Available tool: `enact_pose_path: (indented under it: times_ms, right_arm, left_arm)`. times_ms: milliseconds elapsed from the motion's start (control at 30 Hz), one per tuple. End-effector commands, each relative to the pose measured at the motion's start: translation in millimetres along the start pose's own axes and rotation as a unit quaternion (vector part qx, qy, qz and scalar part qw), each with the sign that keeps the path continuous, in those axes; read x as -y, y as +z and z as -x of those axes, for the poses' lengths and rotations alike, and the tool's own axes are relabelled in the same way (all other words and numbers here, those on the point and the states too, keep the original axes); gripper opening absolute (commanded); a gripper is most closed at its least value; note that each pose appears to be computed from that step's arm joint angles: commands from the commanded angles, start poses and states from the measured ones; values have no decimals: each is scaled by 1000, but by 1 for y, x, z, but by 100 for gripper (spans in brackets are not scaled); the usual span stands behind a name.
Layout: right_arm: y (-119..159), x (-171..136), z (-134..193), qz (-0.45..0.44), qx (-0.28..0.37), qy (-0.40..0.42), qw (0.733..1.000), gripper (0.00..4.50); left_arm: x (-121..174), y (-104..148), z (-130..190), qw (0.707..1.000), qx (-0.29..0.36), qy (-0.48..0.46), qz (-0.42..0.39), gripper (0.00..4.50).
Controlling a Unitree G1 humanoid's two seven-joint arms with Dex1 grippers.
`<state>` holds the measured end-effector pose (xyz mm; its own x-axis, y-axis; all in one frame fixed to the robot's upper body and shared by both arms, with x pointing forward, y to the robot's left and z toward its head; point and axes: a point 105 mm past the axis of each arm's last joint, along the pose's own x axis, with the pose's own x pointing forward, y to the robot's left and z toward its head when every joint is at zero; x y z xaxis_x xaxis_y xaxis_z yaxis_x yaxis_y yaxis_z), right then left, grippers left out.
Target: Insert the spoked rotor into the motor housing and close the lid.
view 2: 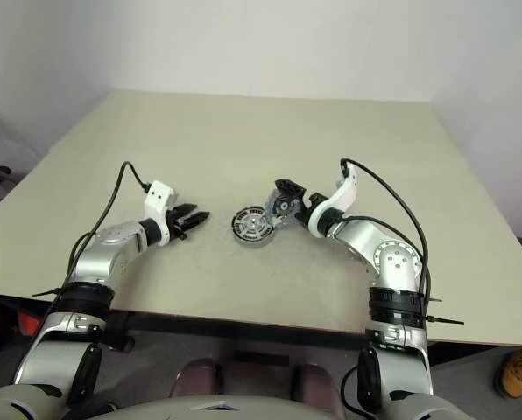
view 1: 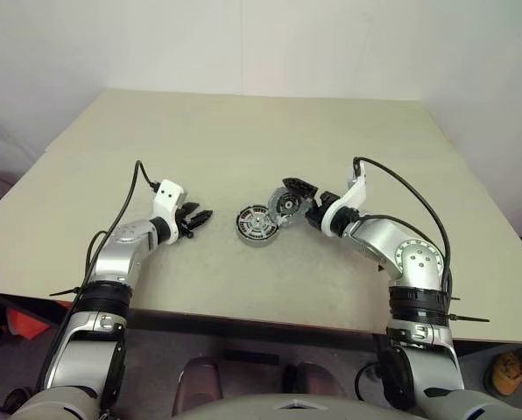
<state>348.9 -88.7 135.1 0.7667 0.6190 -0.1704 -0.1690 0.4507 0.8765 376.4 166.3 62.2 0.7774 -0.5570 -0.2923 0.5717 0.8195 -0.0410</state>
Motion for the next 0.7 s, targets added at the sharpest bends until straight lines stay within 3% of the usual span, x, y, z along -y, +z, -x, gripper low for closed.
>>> enact_pose_path:
  times_ms: [33, 367, 500, 600, 700]
  right_arm:
    - [-8, -44, -2, 73, -20, 67, 995, 448]
    - [-22, -33, -9, 111, -57, 43, 991, 448]
    - [-16, -35, -9, 171, -42, 46, 983, 448]
    - [-9, -39, -8, 309, -10, 44, 950, 448]
    - [-10, -36, -5, 494, -2, 53, 868, 448]
  left_arm:
    - [-1, 18, -1, 1000, 22, -3, -22, 244]
    - [-6, 20, 1, 999, 26, 5, -23, 244]
    - [-5, 20, 0, 999, 26, 4, -22, 244]
    - [-3, 21, -1, 999, 28, 0, -22, 244]
    - [-2, 21, -2, 999, 28, -3, -22, 244]
